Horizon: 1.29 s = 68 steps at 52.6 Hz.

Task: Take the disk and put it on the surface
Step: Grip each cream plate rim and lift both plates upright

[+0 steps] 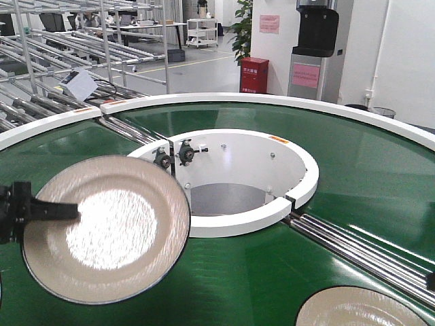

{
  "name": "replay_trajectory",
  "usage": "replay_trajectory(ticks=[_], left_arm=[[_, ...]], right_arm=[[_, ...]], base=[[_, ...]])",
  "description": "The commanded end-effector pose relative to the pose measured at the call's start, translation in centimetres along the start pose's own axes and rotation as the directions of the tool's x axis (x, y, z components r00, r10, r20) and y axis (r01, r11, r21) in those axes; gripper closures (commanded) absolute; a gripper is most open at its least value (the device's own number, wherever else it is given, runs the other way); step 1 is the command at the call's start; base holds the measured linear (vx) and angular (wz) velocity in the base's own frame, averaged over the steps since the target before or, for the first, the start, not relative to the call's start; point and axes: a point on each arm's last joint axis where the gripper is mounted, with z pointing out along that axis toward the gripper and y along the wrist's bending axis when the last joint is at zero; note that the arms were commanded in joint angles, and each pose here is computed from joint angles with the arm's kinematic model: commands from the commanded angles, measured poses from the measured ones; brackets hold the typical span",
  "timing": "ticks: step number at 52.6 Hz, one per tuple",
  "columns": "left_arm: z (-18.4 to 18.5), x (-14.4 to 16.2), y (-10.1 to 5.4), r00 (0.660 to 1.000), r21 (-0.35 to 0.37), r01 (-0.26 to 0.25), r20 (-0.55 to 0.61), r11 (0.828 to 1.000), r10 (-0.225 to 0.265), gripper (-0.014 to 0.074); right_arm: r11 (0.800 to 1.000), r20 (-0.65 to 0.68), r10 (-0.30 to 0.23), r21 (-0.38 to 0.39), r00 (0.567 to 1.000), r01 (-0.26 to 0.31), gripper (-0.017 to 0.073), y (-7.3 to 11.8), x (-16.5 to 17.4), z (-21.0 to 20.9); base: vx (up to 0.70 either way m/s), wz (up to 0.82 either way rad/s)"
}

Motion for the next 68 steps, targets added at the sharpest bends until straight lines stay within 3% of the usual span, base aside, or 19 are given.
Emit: replay_trajectory(ticks=[1,7,17,26,31,36,39,46,56,57,61,68], left_arm=[[-1.8,-0.9,-5.1,0.995,0.173,-0.061,0.085,0.983,0.047,0.0603],[-2.2,-0.8,-5.9,0.993,0.175,-0.083,0.093,0.981,0.067,0.0603],[-2.2,-0.8,-6.0,0.993,0.174,-0.088,0.093,0.981,0.072,0.0603],[-2.2,-0.8,-6.0,0.993,0.174,-0.088,0.093,0.981,0.072,0.0603],[-2.2,-0.8,-6.0,0.993,0.174,-0.088,0.093,0.981,0.072,0.0603],[-2.2,-0.8,-6.0,0.993,0.174,-0.088,0.093,0.981,0.072,0.0603],[-2.2,-0.8,-6.0,0.993,0.174,-0.088,0.093,0.981,0.072,0.0603],[-2.2,-0.8,-5.9,0.993,0.165,-0.090,0.090,0.982,0.076,0.0603],[-2.2,-0.8,-5.8,0.993,0.152,-0.091,0.090,0.984,0.078,0.0603],[-2.2,-0.7,-5.9,0.993,0.155,-0.093,0.088,0.984,0.080,0.0603],[-2.3,-0.6,-6.0,0.993,0.156,-0.100,0.077,0.983,0.089,0.0603],[-2.8,-0.1,-6.7,0.988,0.107,-0.151,0.049,0.983,0.147,0.0601]], right_arm=[[1.000,0.044,-0.007,0.013,0.999,0.007,0.0014,-0.3,-0.9,-0.2],[1.000,-0.028,0.020,-0.005,0.999,-0.020,0.0014,-1.4,-0.8,2.2],[0.997,-0.097,0.014,-0.073,0.995,-0.021,0.0014,-2.3,-0.5,5.3],[0.964,-0.175,0.003,-0.263,0.985,-0.050,0.0014,-1.8,0.1,8.0],[0.951,-0.236,-0.007,-0.303,0.972,-0.066,0.0024,-1.0,0.5,9.9],[0.943,-0.267,-0.049,-0.329,0.962,-0.044,0.0087,0.4,0.8,11.2],[0.942,-0.253,-0.074,-0.335,0.965,-0.016,0.0202,1.1,0.7,11.5],[0.930,-0.218,-0.058,-0.366,0.974,-0.026,0.0577,1.8,0.2,10.4],[0.909,-0.126,-0.025,-0.417,0.992,-0.030,0.0571,3.3,-0.7,6.9],[0.880,-0.059,0.040,-0.470,0.997,-0.063,0.0569,5.0,-1.3,3.9],[0.862,-0.002,0.042,-0.505,0.999,-0.037,0.0568,6.2,-1.5,1.6],[0.834,0.088,0.064,-0.552,0.994,-0.004,0.0568,8.1,-1.5,-2.0]], base=[[0.00,0.00],[0.00,0.00],[0.00,0.00],[0.00,0.00],[0.00,0.00],[0.00,0.00],[0.00,0.00],[0.00,0.00],[0.00,0.00],[0.00,0.00],[0.00,0.00],[0.00,0.00]])
